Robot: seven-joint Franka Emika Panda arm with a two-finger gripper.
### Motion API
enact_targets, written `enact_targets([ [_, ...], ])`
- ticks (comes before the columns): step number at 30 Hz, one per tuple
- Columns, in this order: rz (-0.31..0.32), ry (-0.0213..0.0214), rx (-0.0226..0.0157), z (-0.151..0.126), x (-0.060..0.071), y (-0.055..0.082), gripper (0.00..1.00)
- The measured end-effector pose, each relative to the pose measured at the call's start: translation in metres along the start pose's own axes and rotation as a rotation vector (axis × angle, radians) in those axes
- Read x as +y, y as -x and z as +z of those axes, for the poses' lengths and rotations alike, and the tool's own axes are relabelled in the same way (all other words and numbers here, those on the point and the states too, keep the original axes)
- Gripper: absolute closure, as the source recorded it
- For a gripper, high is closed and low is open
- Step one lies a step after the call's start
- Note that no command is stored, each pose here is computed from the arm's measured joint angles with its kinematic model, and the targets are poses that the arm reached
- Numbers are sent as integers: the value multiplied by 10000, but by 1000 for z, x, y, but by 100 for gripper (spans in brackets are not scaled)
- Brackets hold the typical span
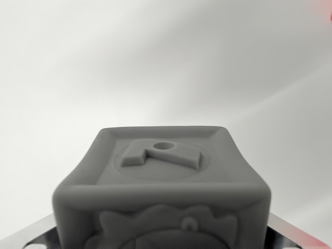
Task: Destack cube
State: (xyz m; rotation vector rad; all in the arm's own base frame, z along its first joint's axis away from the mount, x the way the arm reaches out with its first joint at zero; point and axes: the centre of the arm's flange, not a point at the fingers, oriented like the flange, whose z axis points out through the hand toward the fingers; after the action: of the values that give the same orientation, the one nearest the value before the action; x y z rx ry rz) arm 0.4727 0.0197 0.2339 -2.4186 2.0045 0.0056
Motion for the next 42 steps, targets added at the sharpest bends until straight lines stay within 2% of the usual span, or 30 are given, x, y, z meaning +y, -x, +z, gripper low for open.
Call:
enact_targets([
  [23,-234,24,7,15,-6,43,100],
  [30,-303,11,10,19,-9,57,100],
  [37,-378,21,14,24,-11,70,100],
  [42,-429,13,16,26,-13,79,100],
])
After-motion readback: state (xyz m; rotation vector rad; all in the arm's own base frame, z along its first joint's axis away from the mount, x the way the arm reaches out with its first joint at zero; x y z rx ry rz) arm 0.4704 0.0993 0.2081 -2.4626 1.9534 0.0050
